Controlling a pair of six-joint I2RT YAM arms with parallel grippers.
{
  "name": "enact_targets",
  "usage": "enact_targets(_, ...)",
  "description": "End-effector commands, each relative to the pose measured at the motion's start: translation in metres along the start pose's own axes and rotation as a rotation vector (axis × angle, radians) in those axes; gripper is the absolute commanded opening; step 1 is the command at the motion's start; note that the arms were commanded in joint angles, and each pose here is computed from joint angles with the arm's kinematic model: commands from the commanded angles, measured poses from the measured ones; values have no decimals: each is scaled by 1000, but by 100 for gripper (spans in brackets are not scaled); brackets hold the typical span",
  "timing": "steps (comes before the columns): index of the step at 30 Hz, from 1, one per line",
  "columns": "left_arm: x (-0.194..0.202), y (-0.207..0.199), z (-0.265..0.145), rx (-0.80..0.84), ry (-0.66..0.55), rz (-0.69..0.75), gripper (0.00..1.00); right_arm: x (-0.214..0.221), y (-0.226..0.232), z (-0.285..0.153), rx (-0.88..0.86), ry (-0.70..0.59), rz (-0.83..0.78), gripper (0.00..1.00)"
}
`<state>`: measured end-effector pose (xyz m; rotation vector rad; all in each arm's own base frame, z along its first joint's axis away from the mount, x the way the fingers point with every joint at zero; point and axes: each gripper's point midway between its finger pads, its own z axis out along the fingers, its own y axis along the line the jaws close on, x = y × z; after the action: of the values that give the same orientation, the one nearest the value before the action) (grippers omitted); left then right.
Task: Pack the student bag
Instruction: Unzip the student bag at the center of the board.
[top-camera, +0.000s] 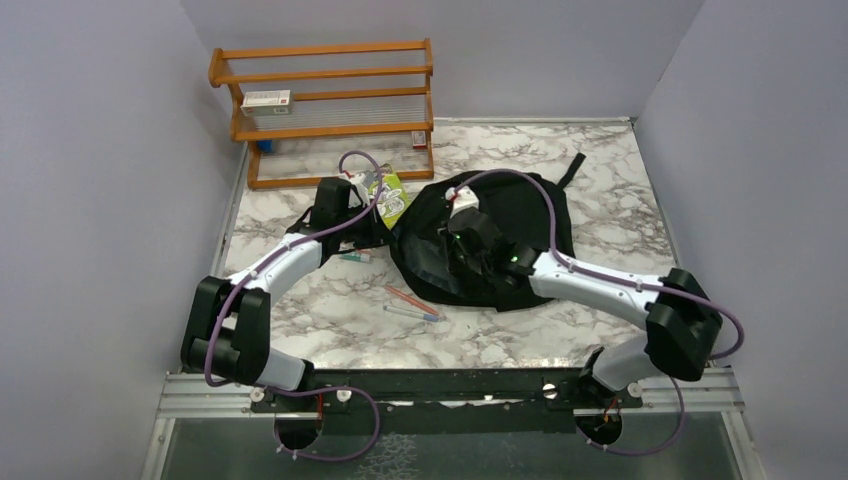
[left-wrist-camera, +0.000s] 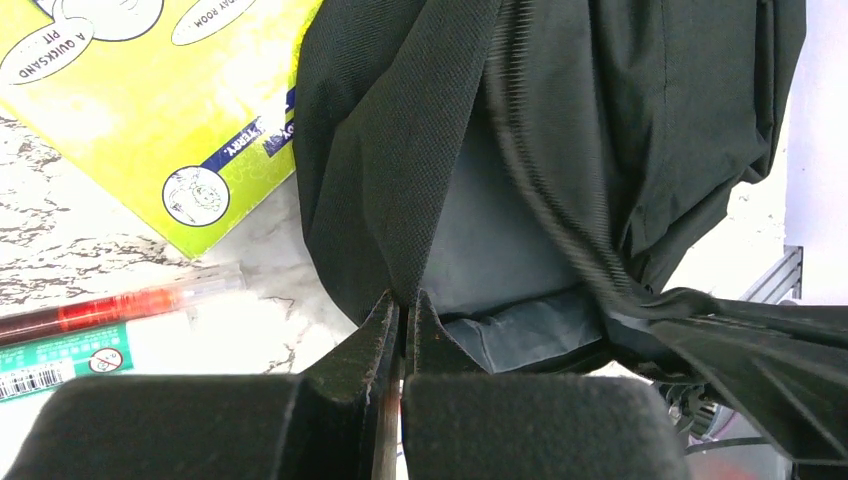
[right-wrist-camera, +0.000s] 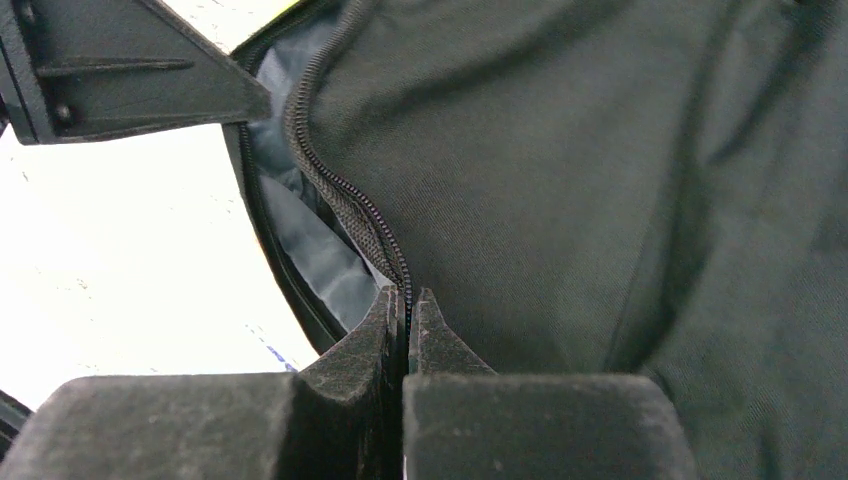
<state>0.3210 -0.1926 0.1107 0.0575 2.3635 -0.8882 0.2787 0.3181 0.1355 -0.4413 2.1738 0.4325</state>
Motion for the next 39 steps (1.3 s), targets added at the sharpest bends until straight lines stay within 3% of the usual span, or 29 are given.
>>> enact_targets(1,3,-5,3,31,18,-10,0,-7,-36,-18,121,-93,134,1)
enact_targets(15,5,-5,4,38,21,-18,0,13,-156,-57,324,-205,590,1)
enact_targets(23,6,-5,2,33,24,-8,0,48,-217,-51,465,-98,753,1)
enact_targets(29,5,-2,-1,14,18,0,0,74,-237,-51,538,-38,823,2)
enact_targets(33,5,-5,0,30,26,4,0,76,-235,-56,548,-8,829,18)
enact_targets(34,5,-5,0,32,27,4,0,72,-236,-60,553,-20,825,26)
enact_targets(37,5,-6,0,34,27,9,0,60,-242,-76,587,-74,806,62)
enact_targets(39,5,-5,1,34,31,6,0,51,-246,-89,610,-111,788,68)
